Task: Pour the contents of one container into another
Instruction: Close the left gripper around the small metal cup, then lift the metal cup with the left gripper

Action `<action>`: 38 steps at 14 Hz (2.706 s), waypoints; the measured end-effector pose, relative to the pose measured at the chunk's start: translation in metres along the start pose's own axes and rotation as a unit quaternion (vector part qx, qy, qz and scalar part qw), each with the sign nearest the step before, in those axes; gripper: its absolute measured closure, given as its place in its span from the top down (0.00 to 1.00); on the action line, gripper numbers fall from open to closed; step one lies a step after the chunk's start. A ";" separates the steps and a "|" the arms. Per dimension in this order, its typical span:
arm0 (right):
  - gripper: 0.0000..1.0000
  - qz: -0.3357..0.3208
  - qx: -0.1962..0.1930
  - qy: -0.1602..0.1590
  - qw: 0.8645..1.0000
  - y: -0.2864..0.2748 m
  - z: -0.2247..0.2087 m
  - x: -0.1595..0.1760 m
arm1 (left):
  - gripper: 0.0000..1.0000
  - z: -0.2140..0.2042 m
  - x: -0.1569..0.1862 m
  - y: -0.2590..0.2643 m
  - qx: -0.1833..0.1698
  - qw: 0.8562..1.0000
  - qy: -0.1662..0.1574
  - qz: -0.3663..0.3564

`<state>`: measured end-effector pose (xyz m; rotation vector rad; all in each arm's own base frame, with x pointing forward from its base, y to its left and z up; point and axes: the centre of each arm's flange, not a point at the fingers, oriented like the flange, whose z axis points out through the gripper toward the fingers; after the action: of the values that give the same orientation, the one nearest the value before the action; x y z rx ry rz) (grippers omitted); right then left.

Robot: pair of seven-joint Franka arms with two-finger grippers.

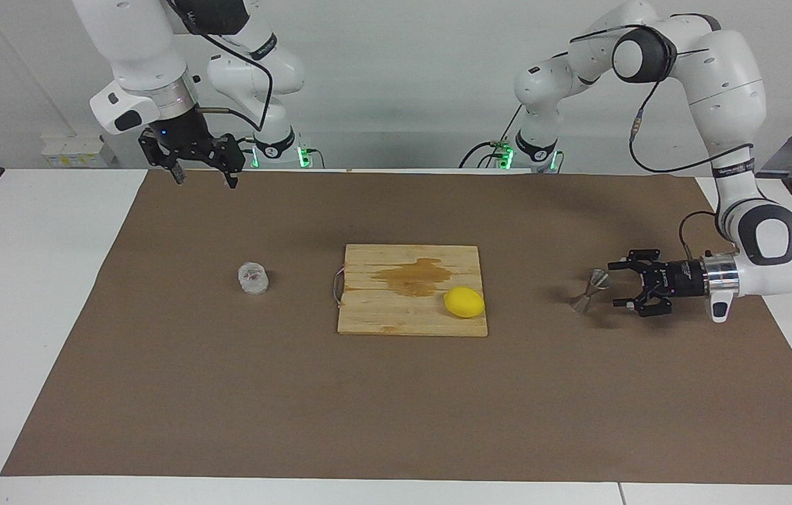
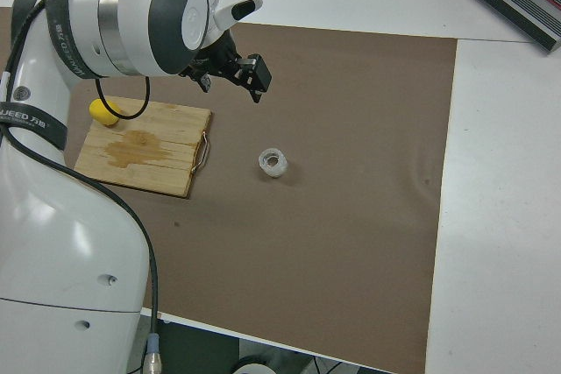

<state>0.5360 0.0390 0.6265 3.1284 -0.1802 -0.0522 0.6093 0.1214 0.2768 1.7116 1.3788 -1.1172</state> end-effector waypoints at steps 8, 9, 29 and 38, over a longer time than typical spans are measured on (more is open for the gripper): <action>1.00 0.000 0.000 0.000 1.000 0.000 0.000 0.000 | 1.00 0.011 0.015 -0.001 -0.015 0.999 -0.042 -0.014; 1.00 0.000 0.000 0.000 1.000 0.000 0.000 0.000 | 1.00 0.011 0.015 -0.001 -0.016 0.999 -0.045 -0.013; 1.00 0.000 0.000 0.000 1.000 0.000 0.000 0.000 | 1.00 0.032 0.020 -0.003 -0.017 0.997 -0.080 0.000; 1.00 0.000 0.000 0.000 1.000 0.000 0.000 0.000 | 0.76 0.032 0.020 -0.003 -0.018 0.996 -0.081 0.018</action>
<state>0.5360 0.0390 0.6265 3.1284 -0.1802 -0.0522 0.6007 0.1015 0.2455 1.5772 1.2562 -1.1777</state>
